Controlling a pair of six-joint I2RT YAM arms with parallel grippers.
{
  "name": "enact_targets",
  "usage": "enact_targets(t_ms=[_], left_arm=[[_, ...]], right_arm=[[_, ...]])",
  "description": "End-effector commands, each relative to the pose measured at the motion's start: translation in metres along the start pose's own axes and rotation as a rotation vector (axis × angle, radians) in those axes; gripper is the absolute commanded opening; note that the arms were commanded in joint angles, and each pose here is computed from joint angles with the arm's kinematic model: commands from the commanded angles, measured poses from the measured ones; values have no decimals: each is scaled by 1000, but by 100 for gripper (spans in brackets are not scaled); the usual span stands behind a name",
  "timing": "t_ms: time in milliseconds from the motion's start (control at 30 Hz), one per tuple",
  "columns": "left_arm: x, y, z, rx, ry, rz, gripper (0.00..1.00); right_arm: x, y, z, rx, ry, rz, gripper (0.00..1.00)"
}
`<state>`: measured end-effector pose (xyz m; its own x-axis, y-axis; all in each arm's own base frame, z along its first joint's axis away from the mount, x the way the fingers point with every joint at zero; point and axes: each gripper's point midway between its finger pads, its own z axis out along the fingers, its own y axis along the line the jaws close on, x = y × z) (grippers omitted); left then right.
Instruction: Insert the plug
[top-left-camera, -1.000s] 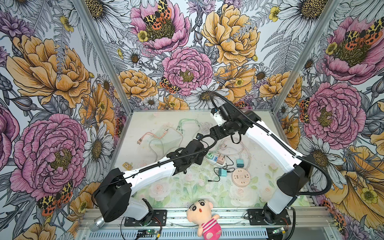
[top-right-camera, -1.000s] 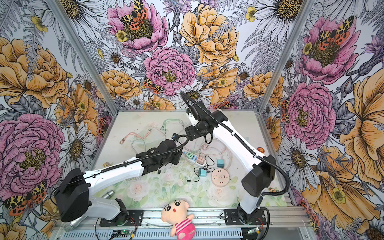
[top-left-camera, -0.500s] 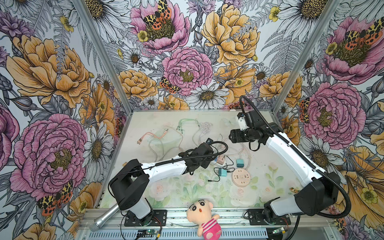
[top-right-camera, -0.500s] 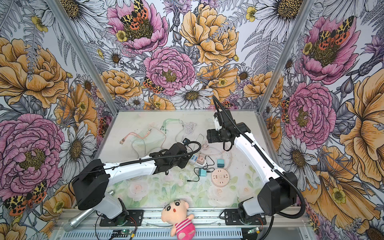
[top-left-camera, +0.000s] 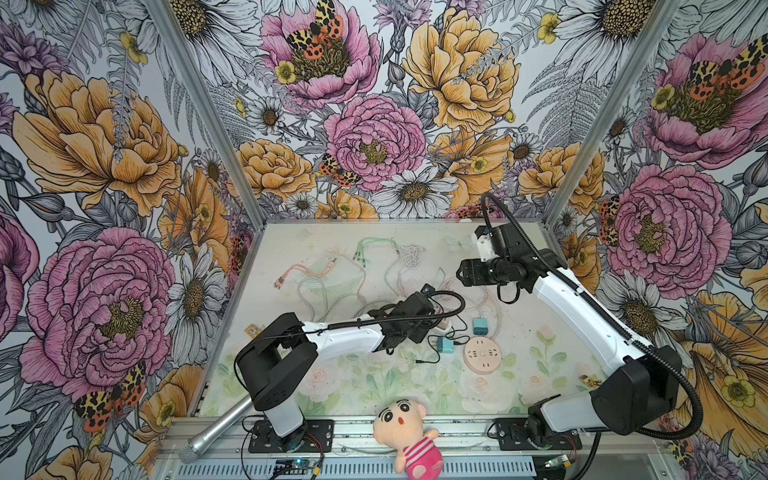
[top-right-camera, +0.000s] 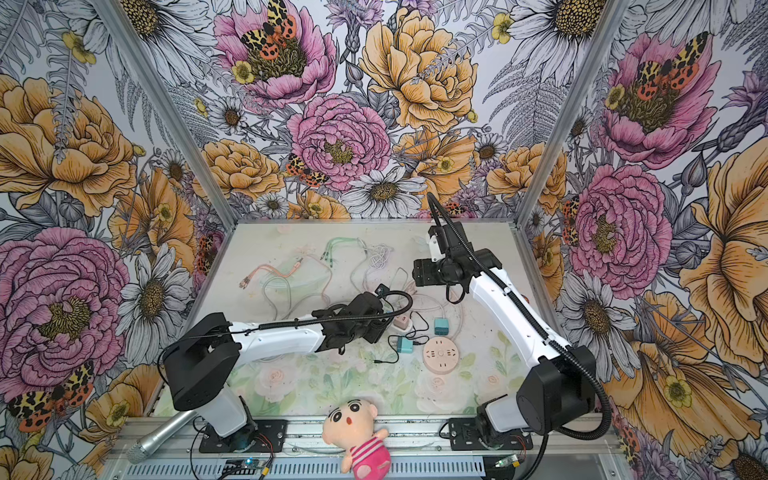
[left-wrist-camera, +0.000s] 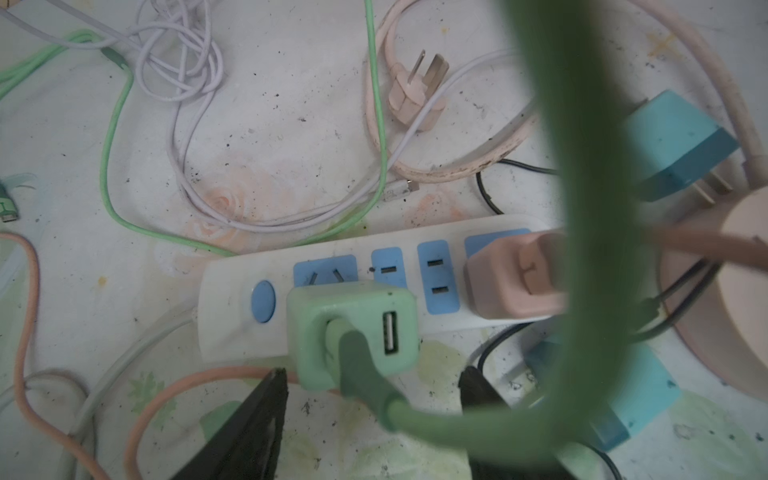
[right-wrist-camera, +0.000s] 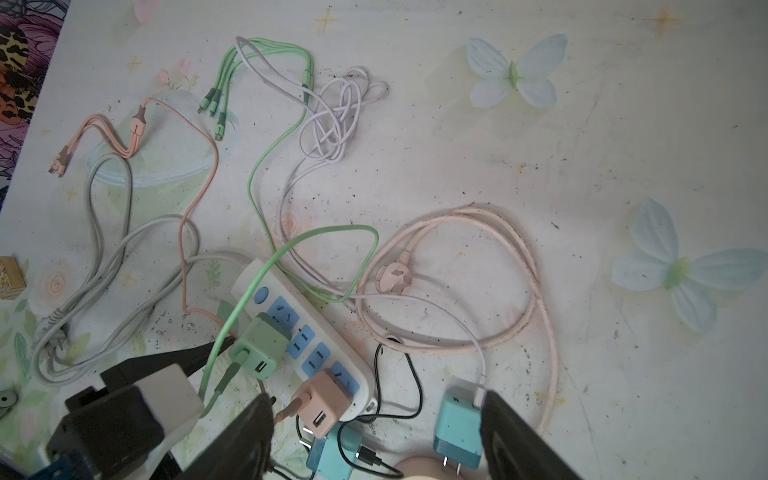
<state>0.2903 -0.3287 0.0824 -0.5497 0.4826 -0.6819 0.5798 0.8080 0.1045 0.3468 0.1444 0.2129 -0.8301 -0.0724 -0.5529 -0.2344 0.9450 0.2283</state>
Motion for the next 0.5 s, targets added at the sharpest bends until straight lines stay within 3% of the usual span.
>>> enact_targets(t_ms=[0, 200, 467], left_arm=[[-21, 1, -1, -48, -56, -14, 67], [-28, 6, 2, -102, -68, -12, 66], [-18, 7, 13, -92, -10, -11, 56]], right_arm=[[-7, 2, -5, -22, -37, 6, 79], [-4, 3, -1, -31, -30, 4, 79], [0, 4, 4, -52, -11, 2, 79]])
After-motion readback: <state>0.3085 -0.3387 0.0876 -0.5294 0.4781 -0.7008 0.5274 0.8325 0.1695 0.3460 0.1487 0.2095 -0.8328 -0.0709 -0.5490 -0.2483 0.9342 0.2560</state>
